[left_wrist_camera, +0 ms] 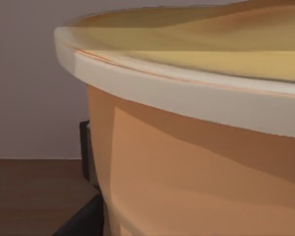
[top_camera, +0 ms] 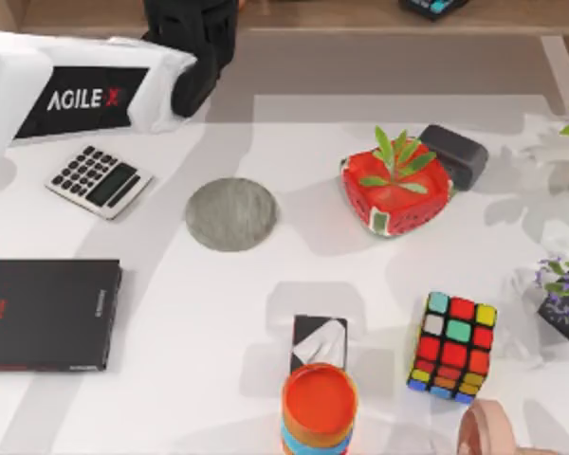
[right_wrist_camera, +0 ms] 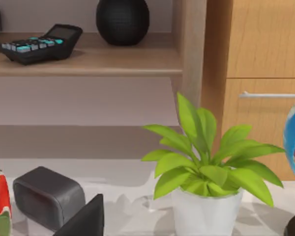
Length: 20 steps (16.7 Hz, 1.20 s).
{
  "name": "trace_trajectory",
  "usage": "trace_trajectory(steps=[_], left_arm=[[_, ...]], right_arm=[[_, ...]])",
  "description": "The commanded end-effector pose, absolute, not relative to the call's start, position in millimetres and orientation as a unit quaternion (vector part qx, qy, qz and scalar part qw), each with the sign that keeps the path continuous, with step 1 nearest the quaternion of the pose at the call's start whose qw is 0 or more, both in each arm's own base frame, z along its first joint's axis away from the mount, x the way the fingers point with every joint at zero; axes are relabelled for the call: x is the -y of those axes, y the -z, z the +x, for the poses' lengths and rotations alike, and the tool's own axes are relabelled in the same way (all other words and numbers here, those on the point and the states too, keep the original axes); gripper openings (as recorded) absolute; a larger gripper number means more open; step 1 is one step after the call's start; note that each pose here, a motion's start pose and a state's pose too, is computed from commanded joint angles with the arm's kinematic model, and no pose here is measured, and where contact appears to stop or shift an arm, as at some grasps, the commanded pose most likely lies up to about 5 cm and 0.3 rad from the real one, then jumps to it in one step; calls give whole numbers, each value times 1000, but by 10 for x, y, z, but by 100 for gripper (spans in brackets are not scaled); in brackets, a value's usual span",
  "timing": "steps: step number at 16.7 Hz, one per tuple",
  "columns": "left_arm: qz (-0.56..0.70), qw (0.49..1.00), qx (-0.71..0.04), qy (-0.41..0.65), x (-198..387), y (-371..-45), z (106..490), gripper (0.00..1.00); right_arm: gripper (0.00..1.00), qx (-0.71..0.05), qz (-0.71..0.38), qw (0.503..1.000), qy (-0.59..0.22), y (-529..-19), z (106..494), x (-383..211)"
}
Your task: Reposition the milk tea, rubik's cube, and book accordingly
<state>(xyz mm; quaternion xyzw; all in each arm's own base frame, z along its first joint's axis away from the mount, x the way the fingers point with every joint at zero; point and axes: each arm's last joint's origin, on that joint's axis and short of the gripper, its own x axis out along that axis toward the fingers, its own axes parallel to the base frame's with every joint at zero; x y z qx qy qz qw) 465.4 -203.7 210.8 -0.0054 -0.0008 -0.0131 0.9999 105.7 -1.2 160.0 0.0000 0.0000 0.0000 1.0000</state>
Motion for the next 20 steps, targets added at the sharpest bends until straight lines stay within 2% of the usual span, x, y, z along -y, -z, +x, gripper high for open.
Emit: trace_trajectory(steps=[2, 15, 20], left_arm=[[-5, 1000, 1, 13, 2037, -2108, 4654, 100], [-5, 1000, 1, 13, 2037, -2108, 4654, 2], [-5, 1000, 1, 13, 2037, -2108, 4654, 0]], right_arm=[[100, 0, 0, 1000, 0, -1600, 1057, 12], [100, 0, 0, 1000, 0, -1600, 1057, 12], [100, 0, 0, 1000, 0, -1600, 1057, 12]])
